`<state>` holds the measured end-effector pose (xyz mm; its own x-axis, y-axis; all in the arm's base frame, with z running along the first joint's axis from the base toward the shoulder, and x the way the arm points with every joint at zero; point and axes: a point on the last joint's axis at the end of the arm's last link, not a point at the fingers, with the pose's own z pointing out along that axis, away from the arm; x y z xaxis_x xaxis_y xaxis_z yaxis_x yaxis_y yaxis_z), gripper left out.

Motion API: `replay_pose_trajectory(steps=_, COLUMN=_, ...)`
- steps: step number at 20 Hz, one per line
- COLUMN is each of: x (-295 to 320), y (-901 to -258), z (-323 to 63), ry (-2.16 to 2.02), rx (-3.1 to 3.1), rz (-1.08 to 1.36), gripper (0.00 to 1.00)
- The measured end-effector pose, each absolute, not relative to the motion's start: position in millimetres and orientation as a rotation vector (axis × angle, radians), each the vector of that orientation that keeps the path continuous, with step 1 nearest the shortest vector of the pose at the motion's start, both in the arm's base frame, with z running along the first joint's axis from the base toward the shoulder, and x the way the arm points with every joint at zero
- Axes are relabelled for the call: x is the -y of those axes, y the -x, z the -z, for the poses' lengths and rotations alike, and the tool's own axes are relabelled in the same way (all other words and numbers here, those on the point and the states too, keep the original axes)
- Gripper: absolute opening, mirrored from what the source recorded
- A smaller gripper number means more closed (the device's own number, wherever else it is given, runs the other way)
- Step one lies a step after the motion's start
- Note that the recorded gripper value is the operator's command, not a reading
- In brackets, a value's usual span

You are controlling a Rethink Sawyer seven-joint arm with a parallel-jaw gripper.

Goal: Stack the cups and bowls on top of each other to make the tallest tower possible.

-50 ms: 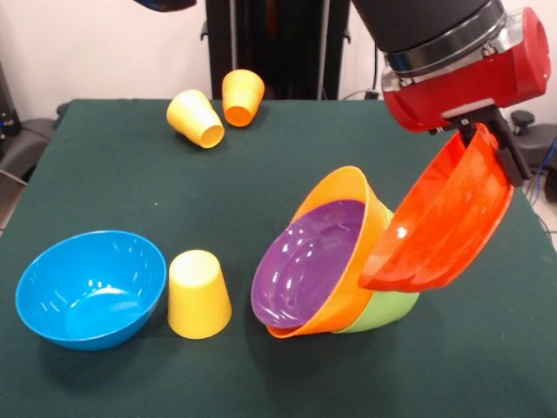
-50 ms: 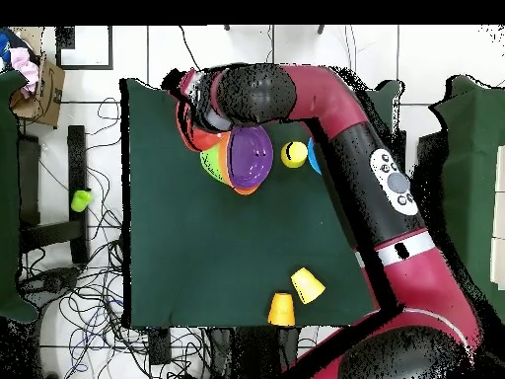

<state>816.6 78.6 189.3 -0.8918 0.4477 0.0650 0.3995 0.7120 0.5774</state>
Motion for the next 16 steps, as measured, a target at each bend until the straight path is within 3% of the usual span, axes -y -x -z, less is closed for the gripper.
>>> replay_pose_trajectory(steps=9, x=-101, y=-821, z=-195, ry=-0.666, rx=-2.834, rz=-0.923, gripper=0.00)
replay_pose_trajectory(steps=16, x=-89, y=-846, z=-231, ry=-0.713, rx=-2.832, rz=-0.950, gripper=0.00)
